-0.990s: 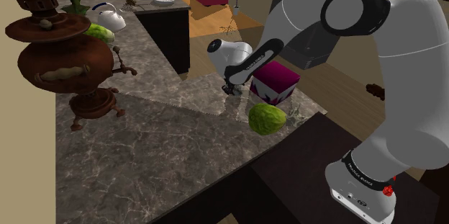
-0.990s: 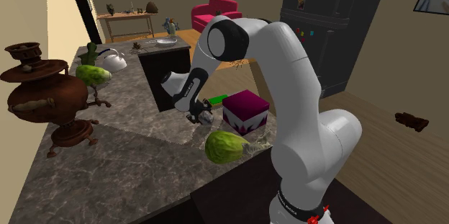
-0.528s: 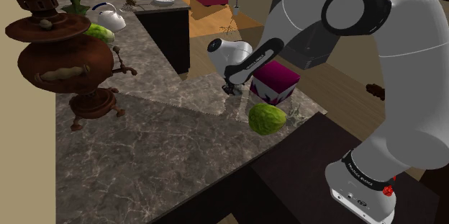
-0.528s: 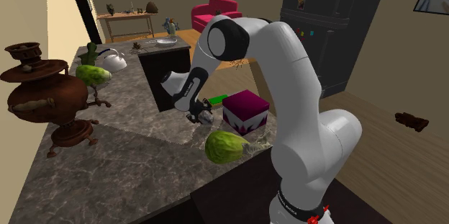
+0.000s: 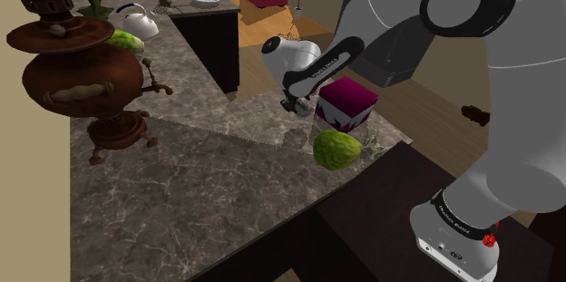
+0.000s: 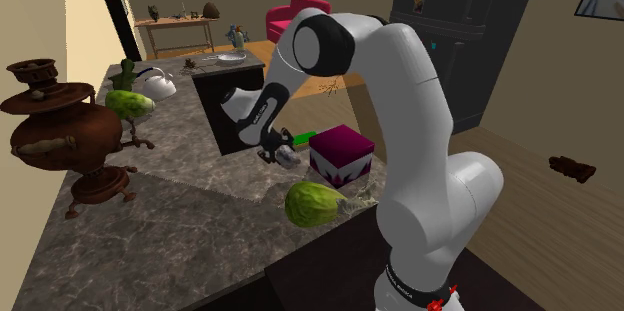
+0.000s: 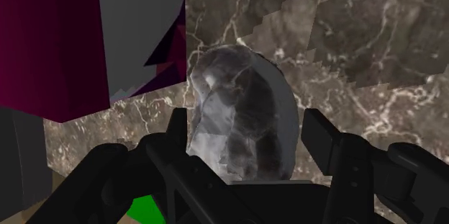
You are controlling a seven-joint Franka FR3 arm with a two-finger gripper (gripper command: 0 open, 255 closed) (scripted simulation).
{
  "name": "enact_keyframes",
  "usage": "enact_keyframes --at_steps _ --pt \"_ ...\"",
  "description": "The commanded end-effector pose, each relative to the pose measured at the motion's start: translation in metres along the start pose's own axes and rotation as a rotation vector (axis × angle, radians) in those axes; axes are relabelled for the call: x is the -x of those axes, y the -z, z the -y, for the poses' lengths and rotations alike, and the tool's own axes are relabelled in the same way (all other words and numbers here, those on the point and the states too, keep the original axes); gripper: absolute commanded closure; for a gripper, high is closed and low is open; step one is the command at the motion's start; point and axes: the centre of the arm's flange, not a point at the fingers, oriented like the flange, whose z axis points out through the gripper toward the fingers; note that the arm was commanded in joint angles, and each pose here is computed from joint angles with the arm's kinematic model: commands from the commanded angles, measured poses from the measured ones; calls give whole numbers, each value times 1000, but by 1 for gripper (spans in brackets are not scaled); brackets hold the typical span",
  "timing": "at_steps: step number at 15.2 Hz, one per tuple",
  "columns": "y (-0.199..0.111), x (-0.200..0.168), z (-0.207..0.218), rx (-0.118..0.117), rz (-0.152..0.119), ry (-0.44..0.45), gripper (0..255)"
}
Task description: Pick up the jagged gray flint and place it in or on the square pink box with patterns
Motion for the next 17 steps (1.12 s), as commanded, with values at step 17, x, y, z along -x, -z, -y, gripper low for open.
enact_keyframes --at_steps 17 --pt "81 7 -50 0 0 0 255"
